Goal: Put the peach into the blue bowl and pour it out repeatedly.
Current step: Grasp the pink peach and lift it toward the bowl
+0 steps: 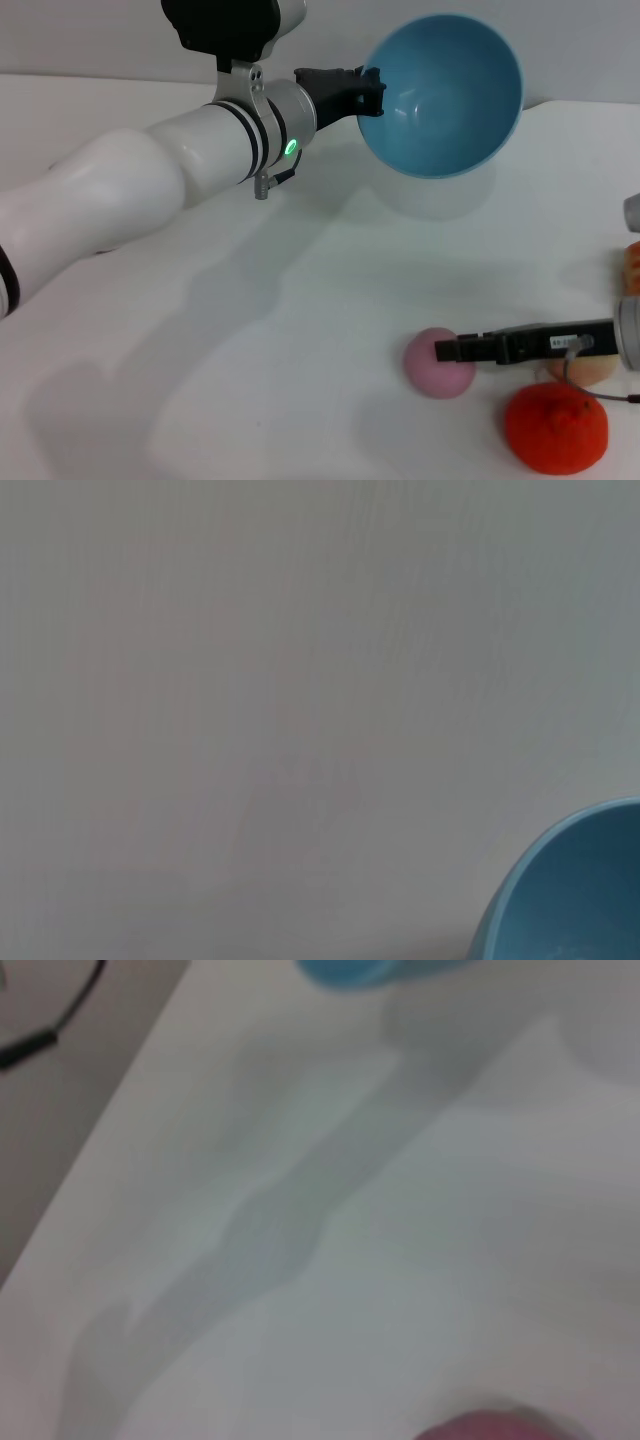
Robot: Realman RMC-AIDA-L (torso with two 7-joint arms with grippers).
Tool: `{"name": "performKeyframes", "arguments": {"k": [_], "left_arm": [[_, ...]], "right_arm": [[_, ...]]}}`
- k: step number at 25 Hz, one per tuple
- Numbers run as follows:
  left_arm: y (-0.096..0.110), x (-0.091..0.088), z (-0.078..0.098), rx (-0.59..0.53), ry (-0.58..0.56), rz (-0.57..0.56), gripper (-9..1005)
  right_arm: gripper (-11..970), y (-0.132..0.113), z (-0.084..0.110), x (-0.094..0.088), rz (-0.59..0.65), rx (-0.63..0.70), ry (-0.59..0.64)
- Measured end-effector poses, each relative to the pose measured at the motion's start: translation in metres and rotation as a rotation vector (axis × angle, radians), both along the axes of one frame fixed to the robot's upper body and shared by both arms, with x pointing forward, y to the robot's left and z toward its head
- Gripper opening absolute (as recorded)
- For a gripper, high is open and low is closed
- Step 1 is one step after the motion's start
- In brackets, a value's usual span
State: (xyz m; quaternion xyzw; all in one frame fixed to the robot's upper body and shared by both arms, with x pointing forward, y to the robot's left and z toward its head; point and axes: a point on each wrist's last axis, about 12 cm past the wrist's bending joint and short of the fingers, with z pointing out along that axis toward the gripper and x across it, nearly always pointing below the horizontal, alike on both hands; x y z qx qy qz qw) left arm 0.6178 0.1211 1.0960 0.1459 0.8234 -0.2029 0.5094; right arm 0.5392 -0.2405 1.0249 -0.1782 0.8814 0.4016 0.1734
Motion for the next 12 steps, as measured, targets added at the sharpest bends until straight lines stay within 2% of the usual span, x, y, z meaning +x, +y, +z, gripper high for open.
{"name": "performKeyframes", "arguments": {"k": [12], "left_arm": [[0.0027,-0.0023,-0.0038,0.000,0.013,0.005,-1]], "right_arm": [[438,-0.0016,-0.0032,0.0004,-0.007,-0.024,-0.010]]}}
